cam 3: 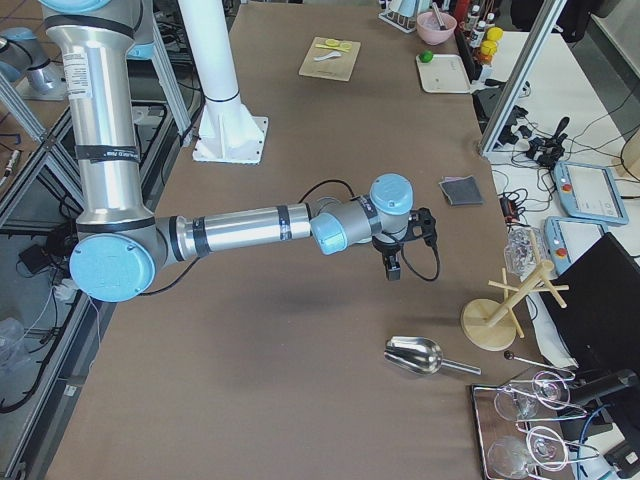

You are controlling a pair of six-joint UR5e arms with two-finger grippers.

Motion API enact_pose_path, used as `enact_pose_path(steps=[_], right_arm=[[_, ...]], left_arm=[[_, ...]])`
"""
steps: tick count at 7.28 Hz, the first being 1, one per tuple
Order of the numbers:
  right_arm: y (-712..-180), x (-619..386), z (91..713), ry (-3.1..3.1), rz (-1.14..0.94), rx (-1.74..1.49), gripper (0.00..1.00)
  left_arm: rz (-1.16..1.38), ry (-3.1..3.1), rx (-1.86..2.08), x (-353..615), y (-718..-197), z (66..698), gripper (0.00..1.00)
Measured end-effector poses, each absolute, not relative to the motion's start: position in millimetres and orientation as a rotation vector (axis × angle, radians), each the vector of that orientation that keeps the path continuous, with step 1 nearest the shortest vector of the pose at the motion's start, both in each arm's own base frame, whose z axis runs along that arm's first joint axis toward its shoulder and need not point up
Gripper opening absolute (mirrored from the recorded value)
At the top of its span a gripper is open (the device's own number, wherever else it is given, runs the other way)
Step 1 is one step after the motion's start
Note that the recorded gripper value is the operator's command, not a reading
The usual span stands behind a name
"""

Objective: Place spoon in bowl
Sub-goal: 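Reach the right gripper to the pale green bowl and grip its rim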

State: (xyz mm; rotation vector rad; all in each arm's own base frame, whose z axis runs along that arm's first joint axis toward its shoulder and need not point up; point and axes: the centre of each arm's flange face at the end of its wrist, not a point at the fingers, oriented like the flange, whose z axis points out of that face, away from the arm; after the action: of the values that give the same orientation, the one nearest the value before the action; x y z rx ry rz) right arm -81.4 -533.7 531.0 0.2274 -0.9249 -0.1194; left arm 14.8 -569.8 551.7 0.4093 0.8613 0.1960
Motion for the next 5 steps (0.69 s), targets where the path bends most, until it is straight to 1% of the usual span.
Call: enact_pose_path(steps=[3,5], right_arm=[[-524,-159,519,-0.948,-0.188,0.268,1.00],[-521,-208,506,-0.937,-0.165,0.250,1.00]], left_arm=[[0.195,0.864,0.417,15,-570,551,0.98],[0.193,0.864,0.416,15,-570,551,0.98]])
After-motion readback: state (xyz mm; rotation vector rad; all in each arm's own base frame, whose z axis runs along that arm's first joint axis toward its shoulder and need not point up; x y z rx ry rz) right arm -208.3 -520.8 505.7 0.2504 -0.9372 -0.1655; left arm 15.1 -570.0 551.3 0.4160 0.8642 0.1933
